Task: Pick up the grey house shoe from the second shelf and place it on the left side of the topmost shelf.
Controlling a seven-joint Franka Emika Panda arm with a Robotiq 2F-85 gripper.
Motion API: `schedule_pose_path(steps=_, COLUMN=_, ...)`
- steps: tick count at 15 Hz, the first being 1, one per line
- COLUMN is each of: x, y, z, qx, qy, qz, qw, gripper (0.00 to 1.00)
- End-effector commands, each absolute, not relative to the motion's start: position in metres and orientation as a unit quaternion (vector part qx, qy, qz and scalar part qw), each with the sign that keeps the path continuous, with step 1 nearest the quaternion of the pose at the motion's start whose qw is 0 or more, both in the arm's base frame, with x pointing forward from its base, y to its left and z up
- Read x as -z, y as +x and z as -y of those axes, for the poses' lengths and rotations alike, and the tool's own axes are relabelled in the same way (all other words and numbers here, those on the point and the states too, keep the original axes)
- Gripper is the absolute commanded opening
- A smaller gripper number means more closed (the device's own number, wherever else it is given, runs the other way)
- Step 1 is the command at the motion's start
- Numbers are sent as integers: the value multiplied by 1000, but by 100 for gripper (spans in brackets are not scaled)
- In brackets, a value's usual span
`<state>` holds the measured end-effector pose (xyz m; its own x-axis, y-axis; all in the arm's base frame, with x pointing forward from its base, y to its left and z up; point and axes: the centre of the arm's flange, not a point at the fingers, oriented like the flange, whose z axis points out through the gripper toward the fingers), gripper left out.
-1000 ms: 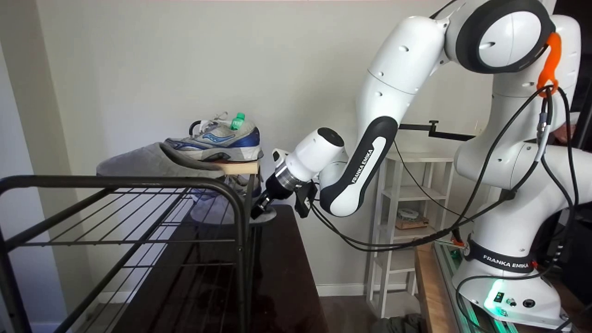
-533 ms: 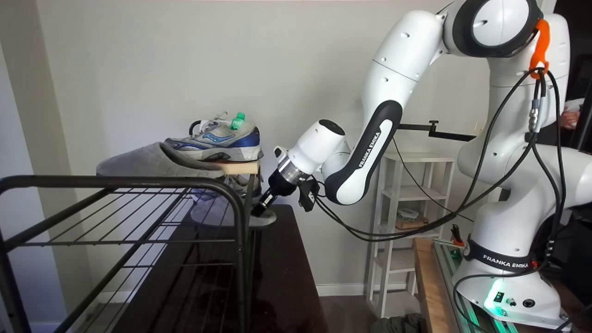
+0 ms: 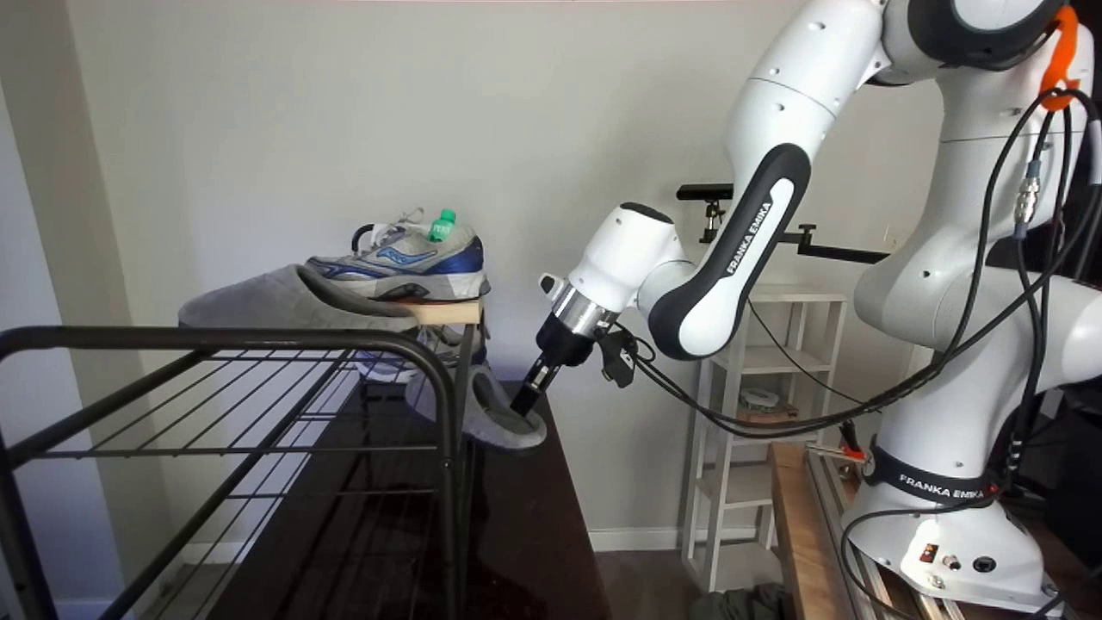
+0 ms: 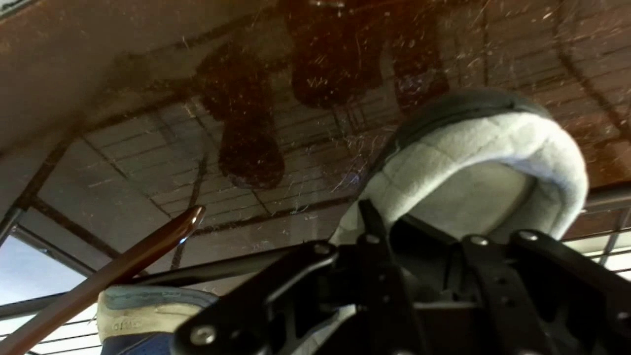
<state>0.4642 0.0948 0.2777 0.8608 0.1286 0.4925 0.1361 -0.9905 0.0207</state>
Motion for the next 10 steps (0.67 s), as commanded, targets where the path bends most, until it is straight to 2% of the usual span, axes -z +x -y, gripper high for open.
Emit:
schedule_pose_path(steps=1, x=-295, y=458, z=-73, qx=223, qy=-970, qz=89, qw=23, gripper=2)
schedule_pose_path(steps=10, x=-377, y=446, z=-52, qx=133, qy=-982, qz=130, qw=-32, gripper=2)
